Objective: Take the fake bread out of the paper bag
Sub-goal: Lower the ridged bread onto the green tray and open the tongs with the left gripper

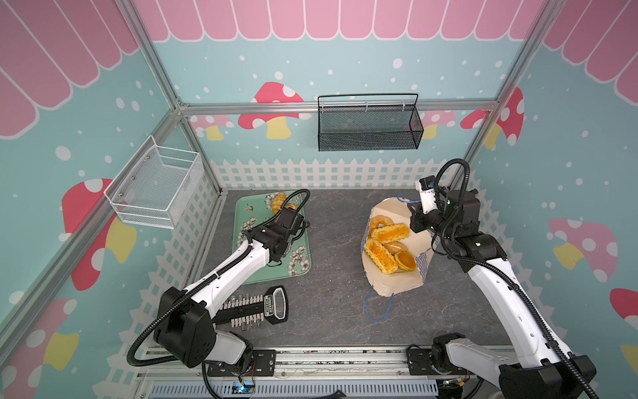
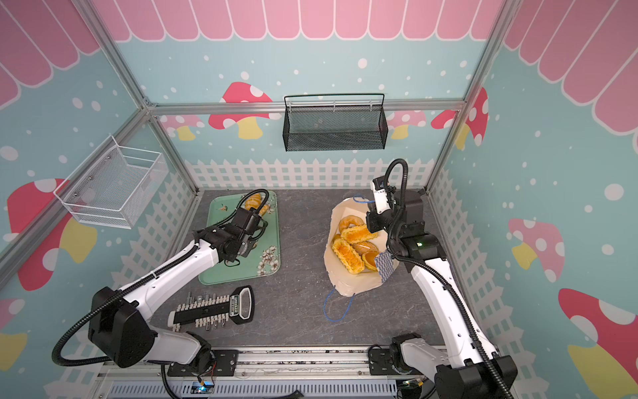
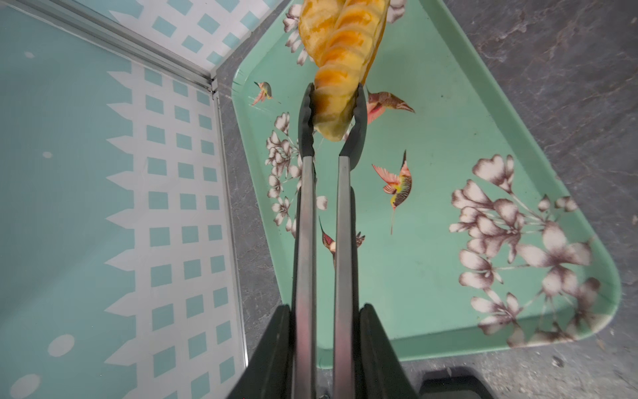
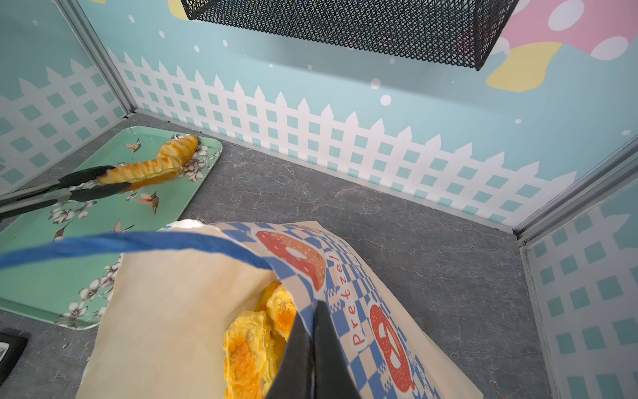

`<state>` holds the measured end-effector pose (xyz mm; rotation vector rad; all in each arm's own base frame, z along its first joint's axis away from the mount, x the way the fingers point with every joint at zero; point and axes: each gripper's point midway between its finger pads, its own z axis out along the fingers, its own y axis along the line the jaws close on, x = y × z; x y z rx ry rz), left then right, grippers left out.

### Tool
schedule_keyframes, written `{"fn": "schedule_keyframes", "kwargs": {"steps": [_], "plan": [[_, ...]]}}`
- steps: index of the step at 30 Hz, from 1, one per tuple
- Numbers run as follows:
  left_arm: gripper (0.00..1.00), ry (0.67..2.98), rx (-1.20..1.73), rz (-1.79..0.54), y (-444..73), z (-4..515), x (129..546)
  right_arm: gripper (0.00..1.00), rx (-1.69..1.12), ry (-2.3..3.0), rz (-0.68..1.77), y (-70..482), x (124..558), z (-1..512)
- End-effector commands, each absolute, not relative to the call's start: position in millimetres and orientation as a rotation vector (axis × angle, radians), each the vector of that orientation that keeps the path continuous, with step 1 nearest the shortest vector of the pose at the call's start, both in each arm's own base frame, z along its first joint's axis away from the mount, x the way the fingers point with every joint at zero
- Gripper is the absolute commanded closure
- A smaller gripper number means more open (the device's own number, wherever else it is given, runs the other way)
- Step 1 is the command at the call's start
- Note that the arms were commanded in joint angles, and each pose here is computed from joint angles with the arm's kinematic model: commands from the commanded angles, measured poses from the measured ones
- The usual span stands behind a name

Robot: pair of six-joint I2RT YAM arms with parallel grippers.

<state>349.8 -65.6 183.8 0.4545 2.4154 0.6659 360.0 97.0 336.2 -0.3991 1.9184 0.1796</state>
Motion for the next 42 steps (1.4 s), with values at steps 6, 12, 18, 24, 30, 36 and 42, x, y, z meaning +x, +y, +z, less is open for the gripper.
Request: {"fn": "schedule_keyframes", "kwargs": {"steps": [6, 12, 18, 24, 30, 36, 42], "plan": [[1.0, 2.377, 0.437, 0.756, -61, 181, 359, 1.0, -0.413, 1.923, 0.184, 101, 364, 332], [1.0, 2.39, 0.508, 0.819, -75, 160, 352, 1.0, -0.413, 1.92, 0.185, 101, 364, 332], [0.96, 2.453, 0.537, 0.87, -81, 134, 340, 1.0, -0.413, 1.923, 0.182, 100, 363, 331], [0.82, 2.502, 0.561, 0.759, -94, 130, 336, 1.0, -0.417, 1.917, 0.178, 100, 362, 334], [0.69, 2.519, 0.558, 0.665, -103, 134, 333, 1.0, -0.414, 1.917, 0.179, 100, 361, 335], [0.59, 2.512, 0.538, 0.598, -106, 147, 331, 1.0, -0.411, 1.911, 0.18, 99, 360, 339], [0.57, 2.501, 0.514, 0.566, -103, 163, 329, 1.0, -0.41, 1.91, 0.194, 101, 359, 340]]}}
